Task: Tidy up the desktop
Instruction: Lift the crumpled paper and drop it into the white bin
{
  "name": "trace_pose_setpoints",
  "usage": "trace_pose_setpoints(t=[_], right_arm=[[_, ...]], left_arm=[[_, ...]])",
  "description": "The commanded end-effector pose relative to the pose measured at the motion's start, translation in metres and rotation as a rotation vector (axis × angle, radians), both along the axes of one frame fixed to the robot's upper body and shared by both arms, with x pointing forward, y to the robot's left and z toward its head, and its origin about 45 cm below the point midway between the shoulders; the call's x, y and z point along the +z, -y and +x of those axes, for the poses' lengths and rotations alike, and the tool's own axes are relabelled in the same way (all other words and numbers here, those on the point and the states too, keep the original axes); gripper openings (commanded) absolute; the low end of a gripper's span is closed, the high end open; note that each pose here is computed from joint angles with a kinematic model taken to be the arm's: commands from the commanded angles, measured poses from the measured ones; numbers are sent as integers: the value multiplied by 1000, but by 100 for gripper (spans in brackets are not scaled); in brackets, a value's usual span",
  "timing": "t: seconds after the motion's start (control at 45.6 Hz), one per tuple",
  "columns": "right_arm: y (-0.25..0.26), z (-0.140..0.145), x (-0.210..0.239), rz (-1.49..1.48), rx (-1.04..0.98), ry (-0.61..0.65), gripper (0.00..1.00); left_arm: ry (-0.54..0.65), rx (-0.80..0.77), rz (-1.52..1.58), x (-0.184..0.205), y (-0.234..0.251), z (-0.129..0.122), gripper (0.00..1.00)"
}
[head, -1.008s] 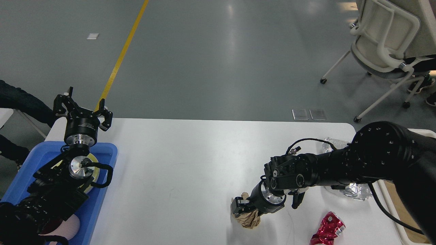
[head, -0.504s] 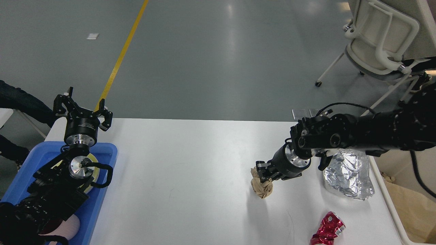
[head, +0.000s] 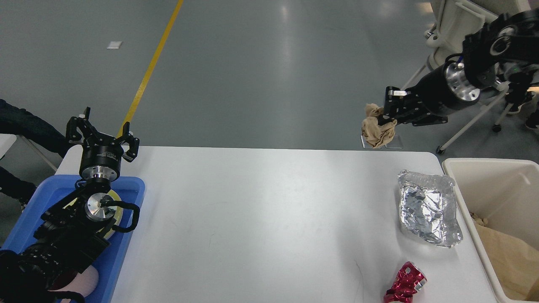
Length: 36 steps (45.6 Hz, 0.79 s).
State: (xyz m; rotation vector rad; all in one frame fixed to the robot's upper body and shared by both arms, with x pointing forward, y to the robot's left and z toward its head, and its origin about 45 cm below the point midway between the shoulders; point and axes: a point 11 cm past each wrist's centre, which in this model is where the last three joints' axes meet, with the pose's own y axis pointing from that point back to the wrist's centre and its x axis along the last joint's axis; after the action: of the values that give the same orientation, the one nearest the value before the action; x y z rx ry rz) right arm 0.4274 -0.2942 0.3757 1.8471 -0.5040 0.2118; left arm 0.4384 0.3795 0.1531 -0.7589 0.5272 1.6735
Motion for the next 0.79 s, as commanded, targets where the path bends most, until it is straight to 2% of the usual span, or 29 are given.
trace_pose_setpoints(t=[0.0,0.088,0.241,0.285,0.373,0.57,0.592,0.68,0.701,0.723,0.767], right_arm=[[29,0,-1,-4,-70,22,0],[67,2,-20,-46,-169,35,0],[151,-7,-87,-148,-404,102,0],[187,-23,-125,-218,-498,128,0],[222,-46,-163,-307,-578,149,0],[269,-100,-228,-404,-681,99,1],[271,-105,-234,-414,-682,90,13],[280,-111,-243,-458,-686,95,80],[282,-110,-243,-466,-686,102,94],[282,-109,-244,-472,-686,107,100],[282,-112,-249,-482,-681,103,100]], left_arm=[[0,1,0,0,0,0,96],[0,0,-1,0,0,0,96],[0,1,0,0,0,0,96],[0,2,1,0,-1,0,96],[0,1,0,0,0,0,96],[0,0,-1,0,0,0,96],[0,1,0,0,0,0,96],[0,0,-1,0,0,0,96],[0,1,0,0,0,0,96],[0,1,0,0,0,0,96],[0,1,0,0,0,0,96]])
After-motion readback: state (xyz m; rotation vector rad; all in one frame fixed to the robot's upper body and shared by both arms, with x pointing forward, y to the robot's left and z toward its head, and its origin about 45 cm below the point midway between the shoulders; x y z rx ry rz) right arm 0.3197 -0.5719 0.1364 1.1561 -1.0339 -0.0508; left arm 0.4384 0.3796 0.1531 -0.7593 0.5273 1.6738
